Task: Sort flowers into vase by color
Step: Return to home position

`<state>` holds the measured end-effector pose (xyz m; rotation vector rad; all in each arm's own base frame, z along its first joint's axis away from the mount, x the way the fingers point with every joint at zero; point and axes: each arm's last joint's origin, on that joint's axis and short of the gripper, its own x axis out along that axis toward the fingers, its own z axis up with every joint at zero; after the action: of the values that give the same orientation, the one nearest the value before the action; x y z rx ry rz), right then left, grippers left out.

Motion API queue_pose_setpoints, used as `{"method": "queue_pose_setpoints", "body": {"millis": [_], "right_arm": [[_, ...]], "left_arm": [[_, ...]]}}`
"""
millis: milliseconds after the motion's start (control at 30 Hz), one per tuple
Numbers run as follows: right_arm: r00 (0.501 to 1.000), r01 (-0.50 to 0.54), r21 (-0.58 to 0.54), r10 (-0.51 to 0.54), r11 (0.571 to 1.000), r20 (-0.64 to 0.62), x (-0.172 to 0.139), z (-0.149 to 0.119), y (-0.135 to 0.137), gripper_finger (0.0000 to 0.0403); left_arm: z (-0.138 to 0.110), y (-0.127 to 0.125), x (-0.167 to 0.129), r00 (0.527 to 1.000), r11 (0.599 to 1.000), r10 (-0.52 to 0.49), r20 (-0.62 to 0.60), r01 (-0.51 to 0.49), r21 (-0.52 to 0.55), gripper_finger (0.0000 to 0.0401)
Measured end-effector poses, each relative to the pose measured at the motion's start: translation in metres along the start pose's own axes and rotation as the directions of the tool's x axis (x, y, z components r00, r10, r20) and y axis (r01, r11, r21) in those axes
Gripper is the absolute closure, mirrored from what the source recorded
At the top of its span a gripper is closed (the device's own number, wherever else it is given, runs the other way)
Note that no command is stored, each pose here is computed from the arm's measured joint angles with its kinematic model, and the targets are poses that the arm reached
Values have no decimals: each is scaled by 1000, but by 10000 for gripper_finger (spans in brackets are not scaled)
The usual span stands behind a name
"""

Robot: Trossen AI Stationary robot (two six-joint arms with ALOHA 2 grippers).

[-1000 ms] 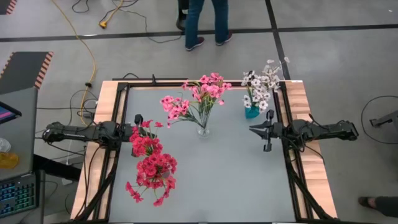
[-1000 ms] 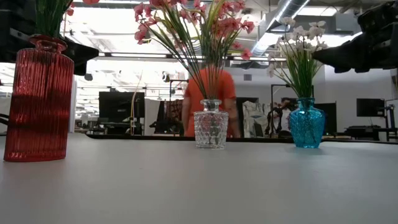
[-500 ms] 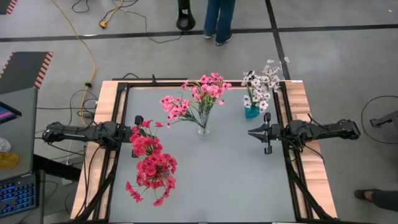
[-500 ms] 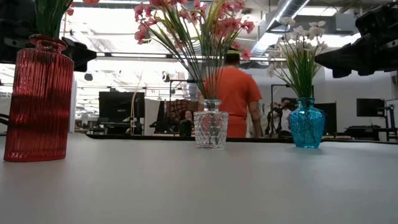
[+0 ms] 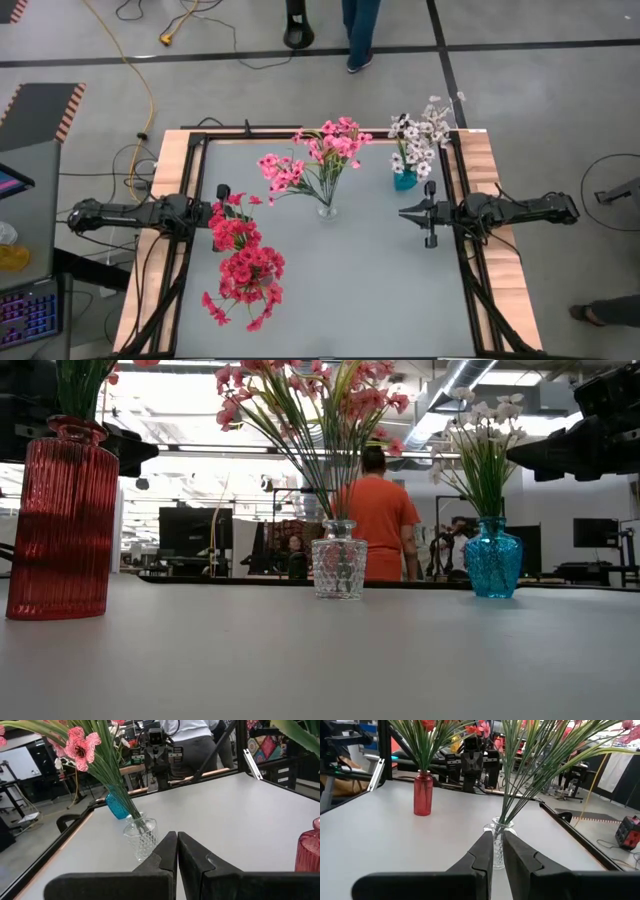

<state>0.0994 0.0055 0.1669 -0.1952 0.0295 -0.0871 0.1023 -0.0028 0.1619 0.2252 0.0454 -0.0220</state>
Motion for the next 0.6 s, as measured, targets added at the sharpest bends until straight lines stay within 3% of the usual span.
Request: {"method": "queue_pose_setpoints", "body": {"millis": [600], "right_arm": [[996,84,-15,-84,996,-13,1,-1,-6,334]], "left_arm": [[0,0,0,1000,1000,3,-1,-3,-2,401]]}}
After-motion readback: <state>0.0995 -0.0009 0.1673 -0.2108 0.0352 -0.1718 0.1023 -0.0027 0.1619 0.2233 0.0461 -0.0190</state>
